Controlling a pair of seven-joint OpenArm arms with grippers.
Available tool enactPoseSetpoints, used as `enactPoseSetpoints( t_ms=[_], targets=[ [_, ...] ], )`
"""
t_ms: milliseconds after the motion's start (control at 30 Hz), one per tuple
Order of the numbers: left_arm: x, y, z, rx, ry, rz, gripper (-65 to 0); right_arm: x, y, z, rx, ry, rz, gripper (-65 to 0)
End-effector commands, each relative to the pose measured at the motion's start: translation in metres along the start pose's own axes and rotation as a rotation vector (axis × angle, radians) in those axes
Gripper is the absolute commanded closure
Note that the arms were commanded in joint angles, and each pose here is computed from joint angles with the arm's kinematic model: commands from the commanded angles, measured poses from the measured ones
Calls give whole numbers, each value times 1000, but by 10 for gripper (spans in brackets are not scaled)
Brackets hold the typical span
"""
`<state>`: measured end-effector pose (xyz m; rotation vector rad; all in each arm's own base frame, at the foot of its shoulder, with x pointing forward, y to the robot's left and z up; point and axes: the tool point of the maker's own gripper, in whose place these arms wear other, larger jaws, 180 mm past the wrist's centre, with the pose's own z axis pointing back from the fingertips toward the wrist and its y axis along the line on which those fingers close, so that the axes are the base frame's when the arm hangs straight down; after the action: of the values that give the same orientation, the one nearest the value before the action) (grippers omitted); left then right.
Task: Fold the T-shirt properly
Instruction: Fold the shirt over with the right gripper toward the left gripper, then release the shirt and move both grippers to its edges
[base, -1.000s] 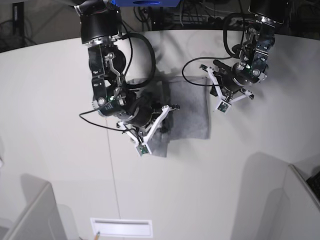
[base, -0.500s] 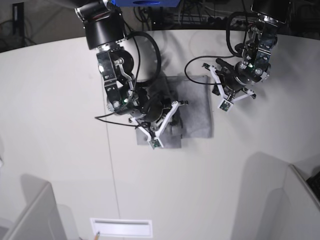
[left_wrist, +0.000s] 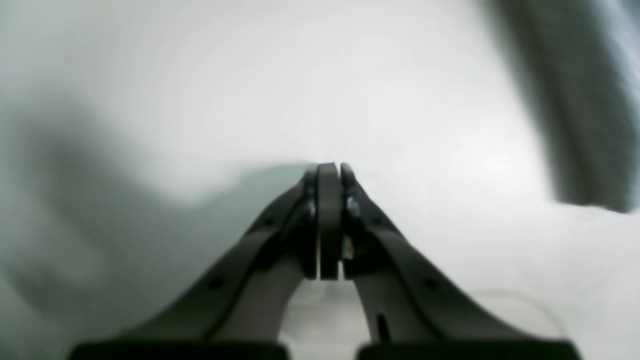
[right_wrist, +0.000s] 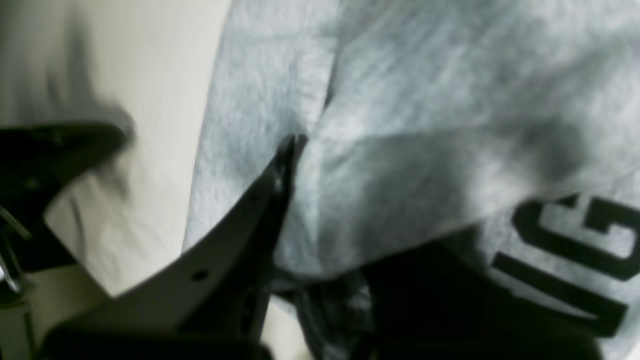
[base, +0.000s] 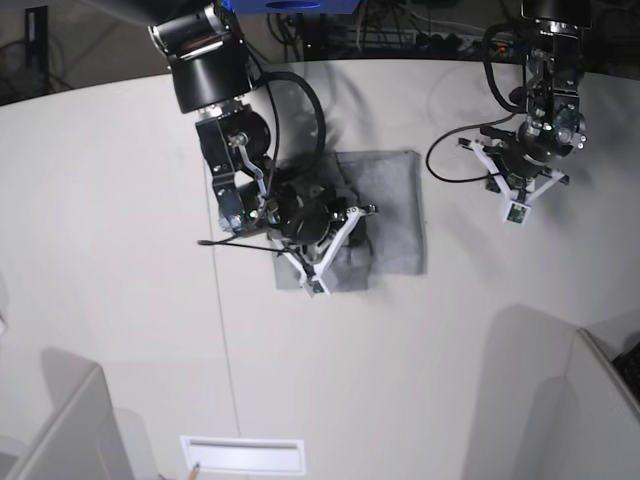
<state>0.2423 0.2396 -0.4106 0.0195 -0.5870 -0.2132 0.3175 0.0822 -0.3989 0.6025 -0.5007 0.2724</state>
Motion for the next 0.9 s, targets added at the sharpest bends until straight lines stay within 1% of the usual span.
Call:
enactPoseSetpoints(
  t_ms=[0,100,133,167,200,233,333,467,600,733,800,867],
  targets=[
    [5,13,6,31,-24,7,0,17,8,4,23,-36,16,-95],
    [-4,40,16,86,-22,50,0,18,12,7,28,-44,23,-354],
    [-4,49,21,95,-30,46,0,18,13,8,30,-48,24,-420],
    [-4,56,25,100,-37,40,0,20,14,10,31,-58,28,-456],
    [-4,62,29,101,-45,33,0,25,17,14,34,-73,36,-470],
    [-5,65,32,102,-53,39,0,28,18,16,35,-81,42,-467],
    [-8,84,41,150,-67,75,0,38,24,25,40,-113,63,-437],
    [-9,94,46,176,-73,92,0,34,30,25,50,-86,73,-402],
    [-9,94,46,176,-73,92,0,26,58,16,88,-50,160,-396],
    [-5,93,46,170,-85,99,0,30,80,11,65,-31,178,-398],
    [-5,93,46,169,-85,100,0,31,99,10,107,-21,194,-398],
    [-6,93,46,170,-82,101,0,36,118,12,163,-14,177,-398]
  ],
)
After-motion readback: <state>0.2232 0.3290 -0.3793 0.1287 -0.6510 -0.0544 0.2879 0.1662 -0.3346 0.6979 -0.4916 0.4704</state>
